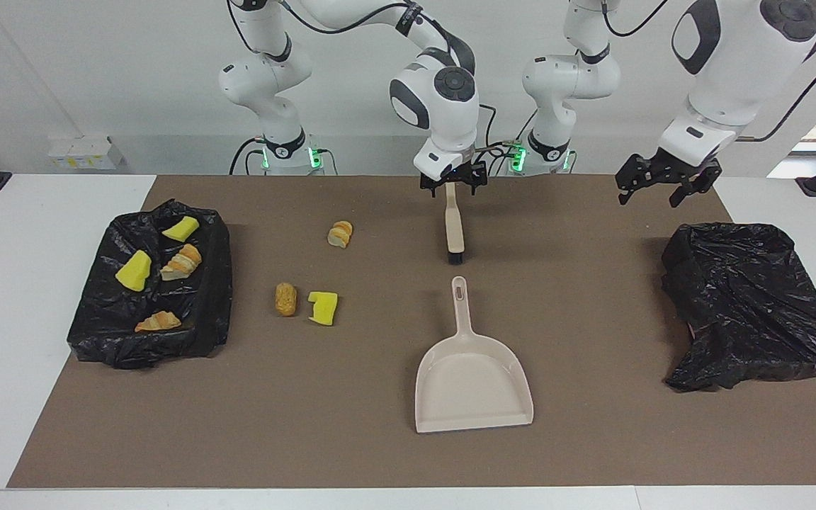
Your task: Sweep and dump trash in bin
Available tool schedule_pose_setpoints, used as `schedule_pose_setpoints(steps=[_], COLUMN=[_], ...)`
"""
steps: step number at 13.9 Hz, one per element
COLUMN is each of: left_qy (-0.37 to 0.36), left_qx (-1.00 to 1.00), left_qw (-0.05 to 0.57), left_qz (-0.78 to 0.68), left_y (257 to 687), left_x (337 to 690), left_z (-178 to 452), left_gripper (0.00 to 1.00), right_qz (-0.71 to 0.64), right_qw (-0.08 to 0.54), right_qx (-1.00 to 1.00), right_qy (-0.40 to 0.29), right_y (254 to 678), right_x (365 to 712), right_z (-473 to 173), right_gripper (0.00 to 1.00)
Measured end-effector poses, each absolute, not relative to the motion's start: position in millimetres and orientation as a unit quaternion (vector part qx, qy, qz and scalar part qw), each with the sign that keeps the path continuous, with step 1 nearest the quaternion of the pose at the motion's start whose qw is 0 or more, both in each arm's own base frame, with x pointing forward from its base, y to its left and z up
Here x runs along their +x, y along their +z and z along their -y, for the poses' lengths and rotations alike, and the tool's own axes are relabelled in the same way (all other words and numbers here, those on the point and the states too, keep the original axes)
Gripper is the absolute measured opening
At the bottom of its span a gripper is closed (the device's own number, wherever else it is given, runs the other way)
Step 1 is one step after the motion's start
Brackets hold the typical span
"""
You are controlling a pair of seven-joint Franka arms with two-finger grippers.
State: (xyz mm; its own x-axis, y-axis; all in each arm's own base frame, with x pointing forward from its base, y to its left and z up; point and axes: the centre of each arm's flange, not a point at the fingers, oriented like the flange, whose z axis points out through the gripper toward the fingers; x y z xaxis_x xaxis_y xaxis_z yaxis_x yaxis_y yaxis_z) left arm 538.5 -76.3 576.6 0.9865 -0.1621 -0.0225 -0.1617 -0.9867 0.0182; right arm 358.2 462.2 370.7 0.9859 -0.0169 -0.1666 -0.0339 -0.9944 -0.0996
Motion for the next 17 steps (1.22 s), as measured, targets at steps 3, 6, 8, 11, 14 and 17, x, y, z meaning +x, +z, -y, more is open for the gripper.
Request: schedule_pose_setpoints(steps=[3,6,8,11,14,17], left_qy=[-0.002,0.001,-0.003,0.004,0.001,0.000], left_qx=[0.993,0.990,0.987,0.987,0.993,0.997], left_qw=[0.009,0.023,0.029,0.033,0.033,0.035], left_qz=[0.114,0.139,0.158,0.156,0.114,0.073], left_y=[537,497,472,436,400,383], left_x=[545,561,568,569,557,555], left_z=[118,160,193,256,319,372], left_gripper=[1.00,1.00,1.00,1.00,1.00,1.00], right_qz=[-0.032,-0.034,-0.032,-0.033,-0.044,-0.099], right_qw=[0.052,0.058,0.061,0.061,0.062,0.064], right_qx=[-0.993,-0.991,-0.991,-0.991,-0.991,-0.987], right_qy=[0.103,0.113,0.112,0.112,0.110,0.106], right_y=[336,339,343,344,345,366], right_x=[326,313,308,308,314,330], right_z=[-463,-463,-464,-463,-458,-442], right_gripper=[0.76,0.73,0.51,0.25,0.25,0.25])
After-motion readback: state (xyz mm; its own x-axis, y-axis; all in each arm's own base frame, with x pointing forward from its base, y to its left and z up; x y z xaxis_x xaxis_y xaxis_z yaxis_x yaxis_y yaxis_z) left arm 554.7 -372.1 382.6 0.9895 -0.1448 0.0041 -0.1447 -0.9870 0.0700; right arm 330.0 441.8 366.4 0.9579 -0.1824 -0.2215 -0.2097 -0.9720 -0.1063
